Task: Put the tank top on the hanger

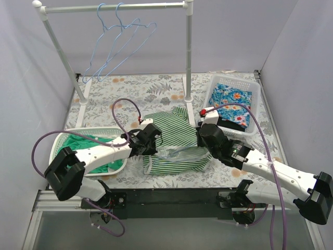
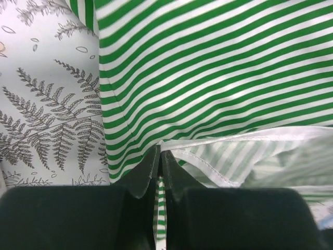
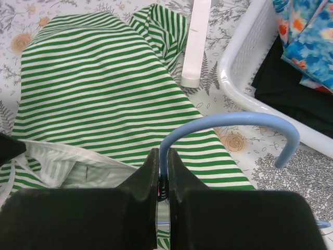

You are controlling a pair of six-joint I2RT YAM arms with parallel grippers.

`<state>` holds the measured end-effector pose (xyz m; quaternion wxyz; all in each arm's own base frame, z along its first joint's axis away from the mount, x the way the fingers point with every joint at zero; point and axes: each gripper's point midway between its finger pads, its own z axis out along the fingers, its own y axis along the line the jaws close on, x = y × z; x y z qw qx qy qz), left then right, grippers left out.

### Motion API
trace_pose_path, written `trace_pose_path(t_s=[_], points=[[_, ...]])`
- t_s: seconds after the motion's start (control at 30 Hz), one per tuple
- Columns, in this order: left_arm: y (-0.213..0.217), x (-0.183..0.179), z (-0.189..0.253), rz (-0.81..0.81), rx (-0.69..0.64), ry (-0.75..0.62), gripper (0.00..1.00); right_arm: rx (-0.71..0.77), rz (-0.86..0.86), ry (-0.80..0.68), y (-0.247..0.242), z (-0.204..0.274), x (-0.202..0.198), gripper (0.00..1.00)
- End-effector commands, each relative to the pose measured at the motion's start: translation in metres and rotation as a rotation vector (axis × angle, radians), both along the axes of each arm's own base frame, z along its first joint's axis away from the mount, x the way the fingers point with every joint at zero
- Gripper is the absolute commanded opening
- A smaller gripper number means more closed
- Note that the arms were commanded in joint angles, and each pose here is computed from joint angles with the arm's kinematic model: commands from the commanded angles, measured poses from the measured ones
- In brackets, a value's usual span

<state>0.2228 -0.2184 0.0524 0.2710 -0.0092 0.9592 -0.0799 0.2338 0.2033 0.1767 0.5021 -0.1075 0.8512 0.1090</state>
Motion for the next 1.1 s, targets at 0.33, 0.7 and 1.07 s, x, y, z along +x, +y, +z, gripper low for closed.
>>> trace_pose_path(t_s=[0.33, 0.7, 1.07], points=[[0.002, -0.023, 0.071, -0.030, -0.212, -0.051, 0.00, -0.010, -0.280, -0.115, -0.031, 0.051, 0.026, 0.01], [-0.008, -0.017, 0.122, -0.080, -0.266, -0.108, 0.00, -0.022, -0.259, -0.125, -0.021, 0.065, 0.030, 0.01], [-0.038, 0.008, 0.198, -0.144, -0.332, -0.210, 0.00, -0.002, -0.186, -0.224, 0.017, 0.120, 0.041, 0.01]])
